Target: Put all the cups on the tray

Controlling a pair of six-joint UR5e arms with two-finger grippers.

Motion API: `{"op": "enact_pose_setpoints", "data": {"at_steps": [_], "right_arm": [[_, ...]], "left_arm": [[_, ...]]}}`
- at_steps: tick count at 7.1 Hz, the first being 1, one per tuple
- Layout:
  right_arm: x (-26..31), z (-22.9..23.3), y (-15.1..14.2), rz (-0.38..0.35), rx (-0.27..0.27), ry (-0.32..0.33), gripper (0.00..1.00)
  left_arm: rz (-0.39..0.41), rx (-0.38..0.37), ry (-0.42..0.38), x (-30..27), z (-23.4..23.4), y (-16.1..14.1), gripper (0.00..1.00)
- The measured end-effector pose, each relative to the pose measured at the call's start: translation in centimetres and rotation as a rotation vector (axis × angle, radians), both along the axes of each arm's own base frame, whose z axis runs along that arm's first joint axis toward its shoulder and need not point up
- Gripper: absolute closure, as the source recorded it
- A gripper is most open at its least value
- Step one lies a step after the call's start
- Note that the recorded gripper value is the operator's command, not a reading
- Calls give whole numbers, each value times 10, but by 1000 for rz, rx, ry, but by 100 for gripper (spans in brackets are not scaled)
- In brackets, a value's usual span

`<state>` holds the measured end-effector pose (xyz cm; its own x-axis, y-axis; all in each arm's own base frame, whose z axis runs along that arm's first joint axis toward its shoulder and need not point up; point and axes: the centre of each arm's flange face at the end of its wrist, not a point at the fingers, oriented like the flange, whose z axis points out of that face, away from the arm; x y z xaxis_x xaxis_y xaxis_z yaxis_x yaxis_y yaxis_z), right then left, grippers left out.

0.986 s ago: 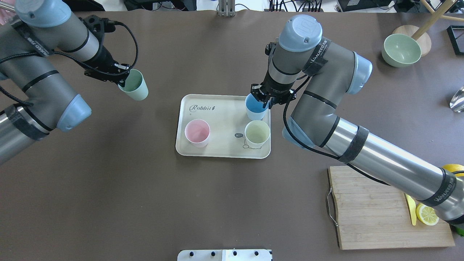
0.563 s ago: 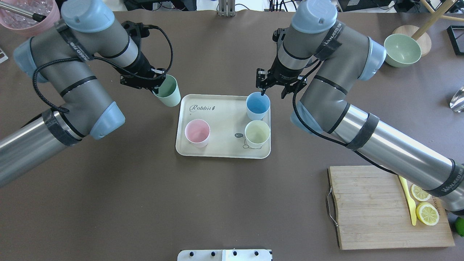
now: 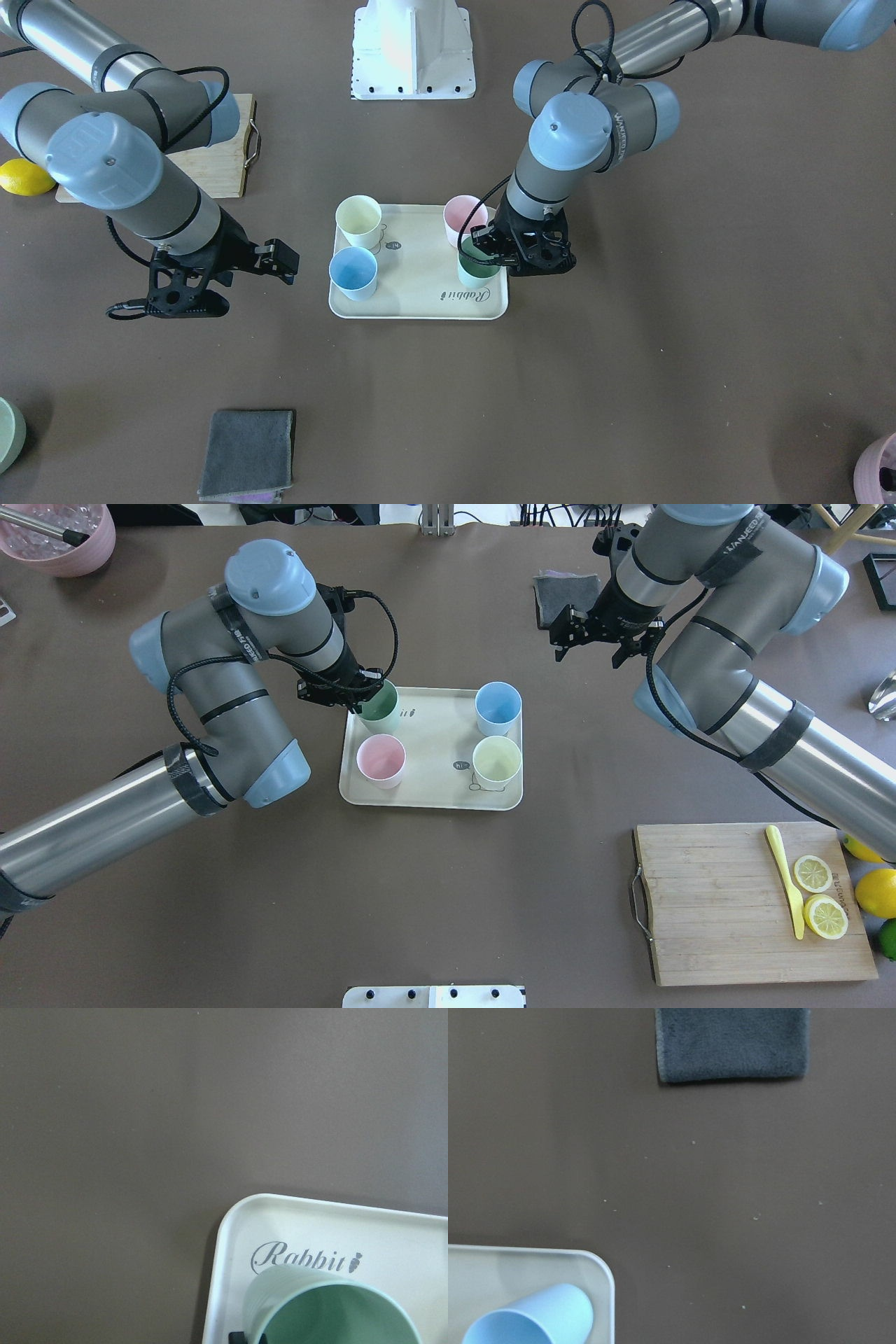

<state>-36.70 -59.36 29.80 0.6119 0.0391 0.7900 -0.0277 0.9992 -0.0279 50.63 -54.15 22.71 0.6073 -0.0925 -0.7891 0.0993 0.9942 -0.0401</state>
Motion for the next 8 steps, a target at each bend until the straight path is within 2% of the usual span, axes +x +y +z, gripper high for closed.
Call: {"op": "enact_pose_setpoints", "data": {"at_steps": [1, 2, 3, 6, 8], "right_arm": [[11, 14, -2, -9, 15, 12, 0], [19, 25, -3, -16, 23, 21, 0], [23, 31, -3, -19, 27, 25, 0], [34, 35, -7, -8, 28, 28, 0], [78, 60, -18, 5, 38, 37, 0]], "left_arm": [[-7, 4, -9, 11, -4, -1, 100], [-9, 7, -14, 18, -5, -2, 66], [-8, 11, -15, 21, -4, -3, 3], [-4, 37, -4, 9, -10, -7, 2], [29, 104, -43, -79, 2, -23, 2]]}}
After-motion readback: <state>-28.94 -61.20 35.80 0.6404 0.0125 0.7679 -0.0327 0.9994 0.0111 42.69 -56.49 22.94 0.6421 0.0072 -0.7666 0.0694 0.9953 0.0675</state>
